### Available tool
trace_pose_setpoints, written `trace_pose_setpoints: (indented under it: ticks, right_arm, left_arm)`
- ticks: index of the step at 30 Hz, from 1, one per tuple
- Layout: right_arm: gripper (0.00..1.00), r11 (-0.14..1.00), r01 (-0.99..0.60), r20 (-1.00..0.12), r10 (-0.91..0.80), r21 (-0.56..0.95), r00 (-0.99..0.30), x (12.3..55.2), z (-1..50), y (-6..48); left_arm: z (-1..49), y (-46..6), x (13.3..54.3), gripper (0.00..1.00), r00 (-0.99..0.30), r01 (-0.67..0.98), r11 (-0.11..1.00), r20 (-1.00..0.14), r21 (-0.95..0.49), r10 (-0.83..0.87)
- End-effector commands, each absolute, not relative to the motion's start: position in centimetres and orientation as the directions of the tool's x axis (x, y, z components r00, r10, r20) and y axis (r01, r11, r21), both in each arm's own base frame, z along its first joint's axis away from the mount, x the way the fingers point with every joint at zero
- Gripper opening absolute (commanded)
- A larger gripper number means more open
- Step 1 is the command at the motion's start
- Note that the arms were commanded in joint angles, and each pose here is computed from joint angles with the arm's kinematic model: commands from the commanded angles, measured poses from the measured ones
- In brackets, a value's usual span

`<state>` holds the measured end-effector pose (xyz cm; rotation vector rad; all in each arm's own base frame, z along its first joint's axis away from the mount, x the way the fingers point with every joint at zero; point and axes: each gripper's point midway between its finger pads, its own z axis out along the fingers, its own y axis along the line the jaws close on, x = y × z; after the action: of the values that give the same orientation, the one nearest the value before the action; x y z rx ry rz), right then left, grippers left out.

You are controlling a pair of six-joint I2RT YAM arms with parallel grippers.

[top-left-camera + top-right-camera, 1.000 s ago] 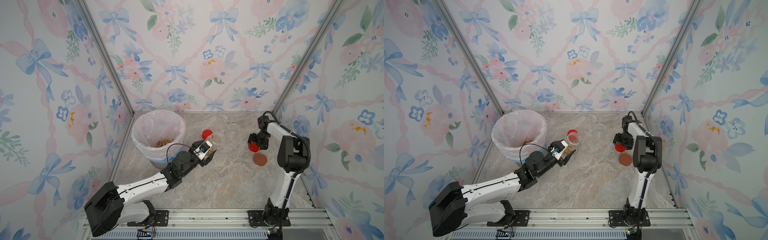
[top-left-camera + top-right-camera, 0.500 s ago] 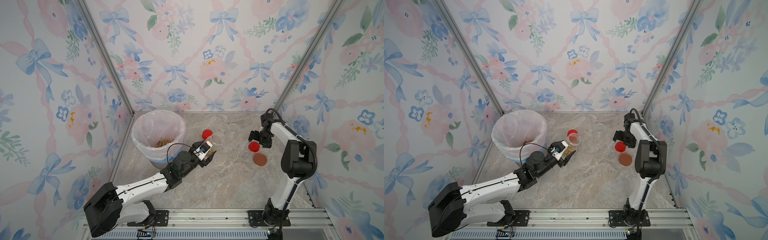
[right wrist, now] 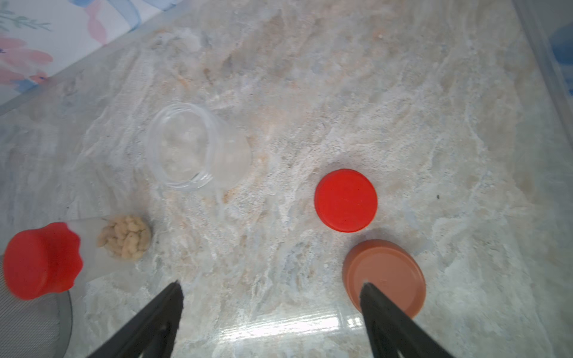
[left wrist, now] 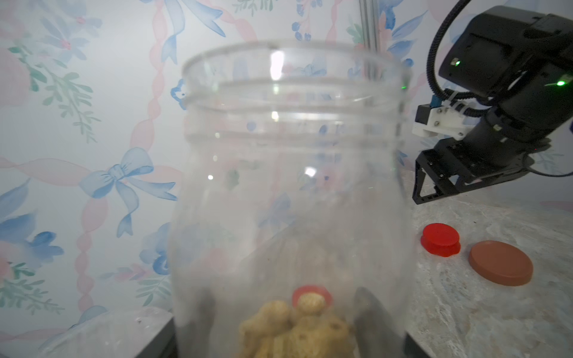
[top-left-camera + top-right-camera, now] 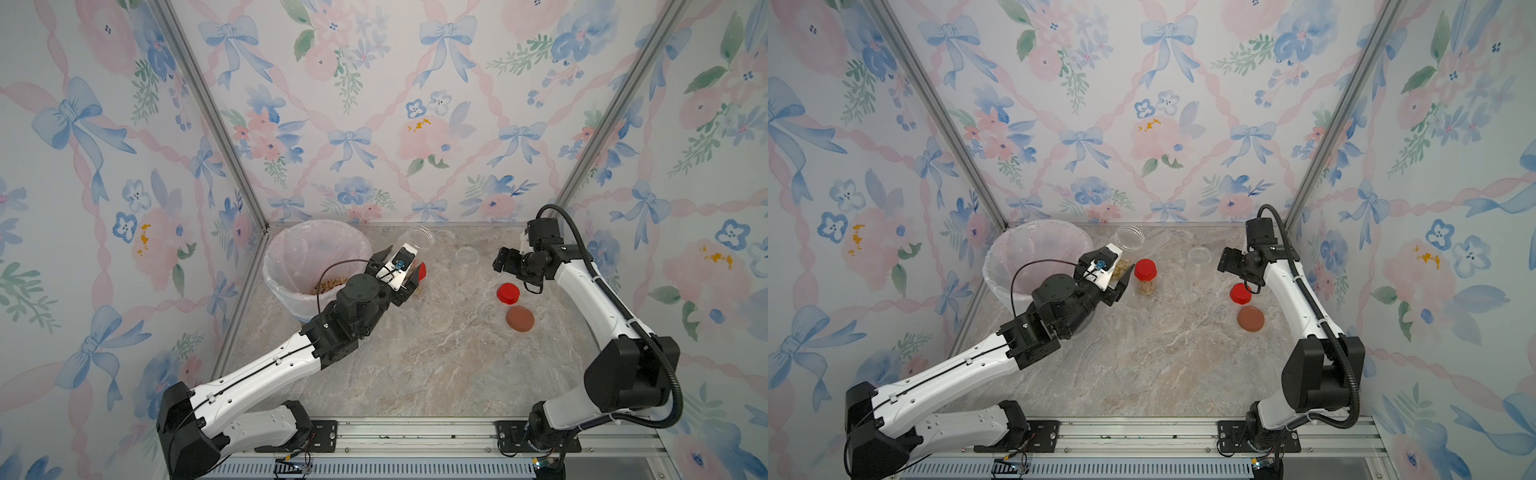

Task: Empty moldy peanuts from jars
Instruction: Pour the moldy peanuts from the jar into the trash bin.

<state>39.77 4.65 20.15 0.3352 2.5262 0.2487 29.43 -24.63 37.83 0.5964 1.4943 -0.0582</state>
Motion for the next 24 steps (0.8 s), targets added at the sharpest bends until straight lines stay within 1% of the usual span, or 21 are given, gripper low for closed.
trace_pose_setpoints:
  ticks: [1, 4, 6, 8, 12, 15, 17, 19, 22, 24]
  right_arm:
    - [0.91, 0.956, 0.126, -0.543, 0.255, 0.263, -0.8, 39.9, 20.2, 6.3]
    - [0.91, 0.955, 0.087, -0.558, 0.238, 0.284, -0.795, 39.9, 20.3, 7.2]
    - [0.91, 0.951, 0.074, -0.567, 0.241, 0.301, -0.788, 39.9, 20.2, 7.6]
    - [0.91, 0.946, 0.056, -0.571, 0.238, 0.318, -0.786, 39.9, 20.2, 8.0]
    - [0.9, 0.944, 0.035, -0.568, 0.226, 0.328, -0.791, 39.6, 19.8, 8.9]
    - [0.9, 0.935, 0.019, -0.561, 0.228, 0.353, -0.795, 39.2, 19.2, 9.7]
    - [0.9, 0.934, 0.016, -0.564, 0.229, 0.356, -0.793, 38.9, 18.9, 9.8]
    - [0.9, 0.935, 0.02, -0.572, 0.233, 0.353, -0.786, 38.6, 18.6, 9.6]
    - [0.9, 0.934, 0.018, -0.568, 0.232, 0.356, -0.789, 38.5, 18.0, 9.6]
    - [0.9, 0.933, 0.017, -0.561, 0.23, 0.359, -0.795, 38.6, 17.7, 9.7]
  left_arm:
    - [39.4, -19.8, 29.3, 0.16, 0.039, 0.224, 0.884, -0.91, 0.41, 0.412]
    - [41.2, -16.8, 28.7, 0.17, 0.022, 0.123, 0.896, -0.904, 0.427, 0.428]
    - [41.6, -14.6, 28.3, 0.17, -0.012, 0.038, 0.884, -0.885, 0.465, 0.466]
    - [41.6, -12.7, 28.1, 0.18, -0.053, -0.037, 0.847, -0.848, 0.53, 0.528]
    - [41.7, -8.1, 28.6, 0.19, -0.196, -0.194, 0.728, -0.753, 0.658, 0.629]
    - [43.0, -5.5, 28.6, 0.18, -0.244, -0.263, 0.691, -0.739, 0.673, 0.628]
    - [43.4, -4.4, 28.6, 0.17, -0.266, -0.281, 0.666, -0.723, 0.691, 0.638]
    - [43.0, -3.9, 28.7, 0.17, -0.297, -0.272, 0.619, -0.676, 0.737, 0.674]
    - [41.8, -3.3, 29.3, 0.19, -0.379, -0.25, 0.523, -0.58, 0.815, 0.721]
    - [41.1, -2.8, 29.6, 0.19, -0.434, -0.228, 0.455, -0.508, 0.861, 0.744]
